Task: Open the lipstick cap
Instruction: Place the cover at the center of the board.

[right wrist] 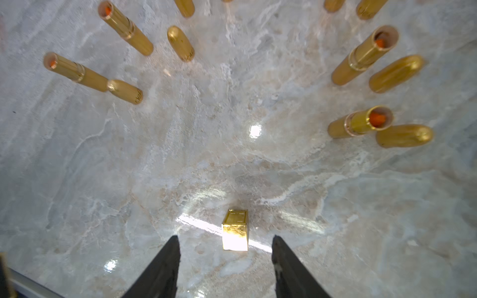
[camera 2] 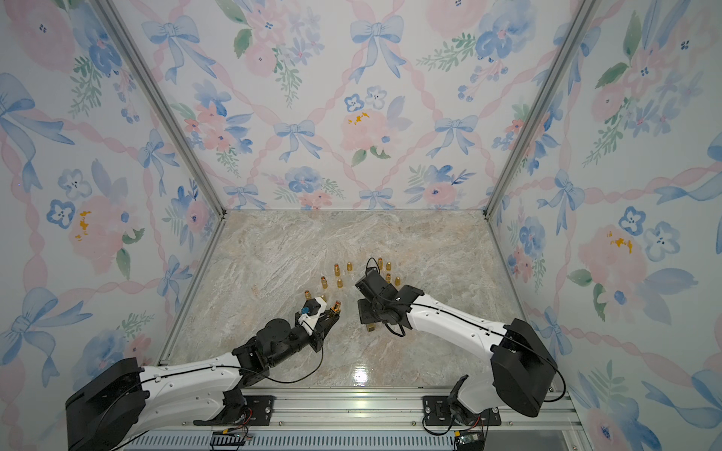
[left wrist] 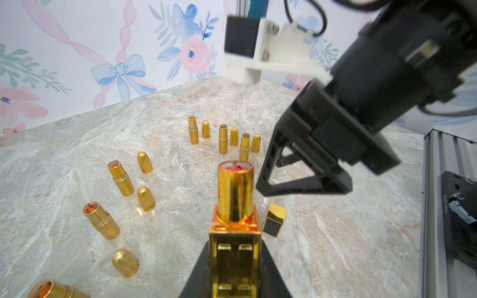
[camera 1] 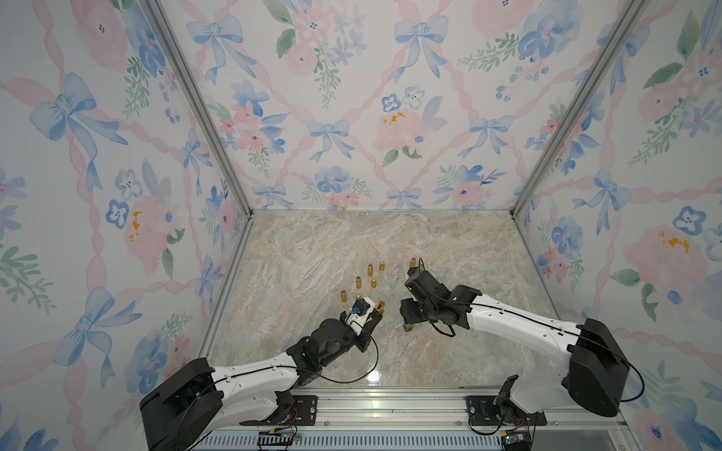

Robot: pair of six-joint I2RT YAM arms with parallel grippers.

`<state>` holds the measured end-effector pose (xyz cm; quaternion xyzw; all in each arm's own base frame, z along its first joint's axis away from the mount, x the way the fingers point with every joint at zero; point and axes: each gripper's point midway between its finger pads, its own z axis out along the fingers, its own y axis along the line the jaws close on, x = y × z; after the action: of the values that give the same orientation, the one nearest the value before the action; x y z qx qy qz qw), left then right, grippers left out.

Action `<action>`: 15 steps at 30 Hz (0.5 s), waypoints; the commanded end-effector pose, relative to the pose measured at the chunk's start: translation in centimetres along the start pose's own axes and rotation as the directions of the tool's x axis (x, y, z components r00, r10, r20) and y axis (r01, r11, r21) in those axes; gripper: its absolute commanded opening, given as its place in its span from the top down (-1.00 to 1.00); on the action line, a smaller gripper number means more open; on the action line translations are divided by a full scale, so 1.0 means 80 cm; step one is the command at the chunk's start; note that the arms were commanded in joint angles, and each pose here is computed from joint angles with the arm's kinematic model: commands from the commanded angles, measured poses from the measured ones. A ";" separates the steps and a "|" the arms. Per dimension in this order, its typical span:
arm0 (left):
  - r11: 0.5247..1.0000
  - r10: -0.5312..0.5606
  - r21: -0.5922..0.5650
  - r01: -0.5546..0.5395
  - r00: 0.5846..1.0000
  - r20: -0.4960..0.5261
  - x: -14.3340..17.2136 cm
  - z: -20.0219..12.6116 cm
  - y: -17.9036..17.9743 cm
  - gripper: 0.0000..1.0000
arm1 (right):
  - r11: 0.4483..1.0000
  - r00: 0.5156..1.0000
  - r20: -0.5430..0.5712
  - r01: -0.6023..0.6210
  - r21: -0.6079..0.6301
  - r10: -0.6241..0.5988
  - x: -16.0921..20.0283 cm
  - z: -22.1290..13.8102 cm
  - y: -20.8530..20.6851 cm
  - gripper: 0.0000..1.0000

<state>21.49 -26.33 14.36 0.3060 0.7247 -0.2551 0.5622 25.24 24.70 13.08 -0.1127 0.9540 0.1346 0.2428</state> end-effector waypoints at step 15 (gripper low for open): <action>0.997 0.045 0.059 -0.045 0.999 0.008 -0.022 0.021 -0.017 1.00 | 0.931 0.986 -0.166 -0.039 -0.364 -0.023 0.000 -0.073 0.084 -0.31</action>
<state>22.03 -28.09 14.90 0.3277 0.7182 -0.2576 0.5572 21.47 27.50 18.45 -0.1554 0.9380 0.2675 0.1562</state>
